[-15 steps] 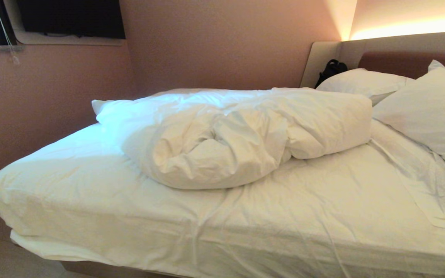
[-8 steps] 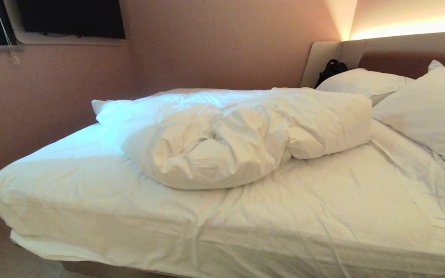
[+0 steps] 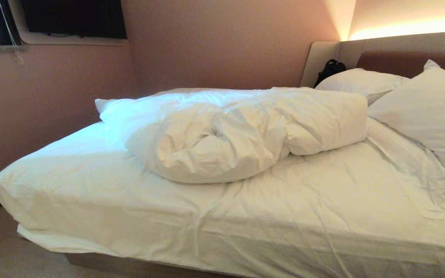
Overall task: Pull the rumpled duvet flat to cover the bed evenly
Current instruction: Hold the folded corner of the quilt
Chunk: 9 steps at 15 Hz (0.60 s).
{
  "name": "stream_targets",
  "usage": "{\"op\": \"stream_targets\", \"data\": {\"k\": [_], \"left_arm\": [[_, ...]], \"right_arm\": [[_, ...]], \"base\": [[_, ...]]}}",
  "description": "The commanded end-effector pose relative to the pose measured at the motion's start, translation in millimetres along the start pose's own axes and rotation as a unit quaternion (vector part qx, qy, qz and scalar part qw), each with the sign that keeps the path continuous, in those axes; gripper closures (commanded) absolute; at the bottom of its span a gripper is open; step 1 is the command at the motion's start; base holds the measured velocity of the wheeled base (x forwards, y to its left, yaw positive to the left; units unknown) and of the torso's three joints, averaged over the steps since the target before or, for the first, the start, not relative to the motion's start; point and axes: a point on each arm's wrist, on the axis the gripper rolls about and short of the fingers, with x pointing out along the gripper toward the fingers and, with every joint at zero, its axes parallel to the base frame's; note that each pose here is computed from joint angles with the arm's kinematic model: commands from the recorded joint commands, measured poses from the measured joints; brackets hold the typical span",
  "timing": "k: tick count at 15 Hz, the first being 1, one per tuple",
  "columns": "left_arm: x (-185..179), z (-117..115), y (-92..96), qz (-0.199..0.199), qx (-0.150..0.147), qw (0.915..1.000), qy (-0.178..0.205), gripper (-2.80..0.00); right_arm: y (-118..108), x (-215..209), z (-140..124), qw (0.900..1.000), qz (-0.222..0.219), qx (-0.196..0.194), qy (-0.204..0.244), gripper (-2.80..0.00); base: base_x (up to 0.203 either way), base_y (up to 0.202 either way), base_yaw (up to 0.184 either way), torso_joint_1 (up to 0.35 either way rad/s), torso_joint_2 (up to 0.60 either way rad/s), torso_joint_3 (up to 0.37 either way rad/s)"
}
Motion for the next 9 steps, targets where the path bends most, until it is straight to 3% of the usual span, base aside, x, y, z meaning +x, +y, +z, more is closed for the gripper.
{"op": "stream_targets", "data": {"k": [1, 3, 9], "left_arm": [[0.0, -0.1, 0.0, 0.001, -0.001, 1.0000, 0.000, 0.00], [0.0, -0.1, 0.0, -0.001, 0.001, 1.0000, 0.000, 0.00], [0.0, -0.1, 0.0, -0.001, 0.001, 1.0000, 0.000, 0.00]], "right_arm": [[0.0, 0.0, 0.2, 1.000, 0.000, 0.000, 0.000, 0.00], [0.0, 0.0, 0.2, 1.000, 0.000, 0.001, 0.000, 0.00], [0.0, 0.0, 0.2, 1.000, 0.000, 0.000, 0.000, 0.00]], "base": [[-0.194, 0.000, 0.000, 0.007, -0.01, 0.002], [-0.105, 0.000, -0.002, -0.002, 0.00, 0.007], [0.000, 0.000, 0.000, 0.000, 0.00, 0.000]]}}
